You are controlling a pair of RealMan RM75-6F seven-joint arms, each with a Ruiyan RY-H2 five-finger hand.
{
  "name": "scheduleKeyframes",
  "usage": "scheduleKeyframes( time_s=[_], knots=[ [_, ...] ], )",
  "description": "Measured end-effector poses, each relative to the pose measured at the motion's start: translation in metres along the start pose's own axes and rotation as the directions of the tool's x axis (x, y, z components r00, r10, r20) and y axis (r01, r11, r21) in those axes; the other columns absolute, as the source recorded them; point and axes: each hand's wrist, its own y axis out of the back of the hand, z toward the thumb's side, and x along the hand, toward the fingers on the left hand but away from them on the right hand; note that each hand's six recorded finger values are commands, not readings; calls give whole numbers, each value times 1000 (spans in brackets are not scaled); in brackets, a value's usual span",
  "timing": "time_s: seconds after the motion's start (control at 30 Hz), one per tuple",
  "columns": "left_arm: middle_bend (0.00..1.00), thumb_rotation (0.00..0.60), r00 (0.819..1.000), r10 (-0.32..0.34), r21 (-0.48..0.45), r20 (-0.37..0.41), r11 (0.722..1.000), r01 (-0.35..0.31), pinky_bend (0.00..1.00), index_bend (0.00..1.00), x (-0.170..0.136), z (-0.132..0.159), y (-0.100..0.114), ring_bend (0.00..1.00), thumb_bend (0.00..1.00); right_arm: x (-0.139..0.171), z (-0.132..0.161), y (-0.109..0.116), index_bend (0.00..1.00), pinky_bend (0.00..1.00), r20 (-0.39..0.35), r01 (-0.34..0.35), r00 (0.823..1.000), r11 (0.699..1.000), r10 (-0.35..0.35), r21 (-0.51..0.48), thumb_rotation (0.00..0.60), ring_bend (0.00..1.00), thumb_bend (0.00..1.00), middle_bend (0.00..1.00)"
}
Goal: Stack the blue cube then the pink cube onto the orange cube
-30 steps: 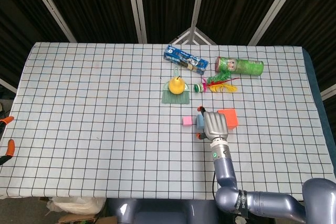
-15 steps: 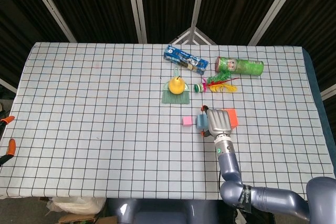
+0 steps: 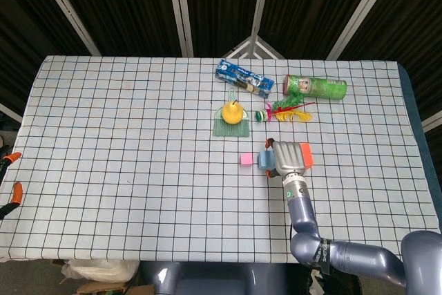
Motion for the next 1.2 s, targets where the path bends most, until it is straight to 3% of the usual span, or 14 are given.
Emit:
scheduleKeyframes(
  time_s=[0.23, 0.8, 1.2],
  knots=[
    [64, 600, 1000, 4, 1, 0, 1000, -4, 0, 177, -1, 0, 1, 0, 584, -1, 1, 0, 406, 929, 1, 4, 1000, 1000, -4, -3, 600, 1000, 223, 1000],
    [64, 600, 1000, -2, -1, -3, 1000, 2, 0, 177, 0, -1, 0, 0, 584, -3, 3, -2, 455, 929, -1, 7, 1000, 1000, -7, -3, 600, 1000, 357, 1000],
    [64, 600, 1000, 1, -15, 6, 1000, 0, 0, 178, -2, 0, 3, 0, 584, 18, 18, 20, 455, 929, -37, 43, 998, 999, -44, -18, 600, 1000, 361, 1000]
  ],
)
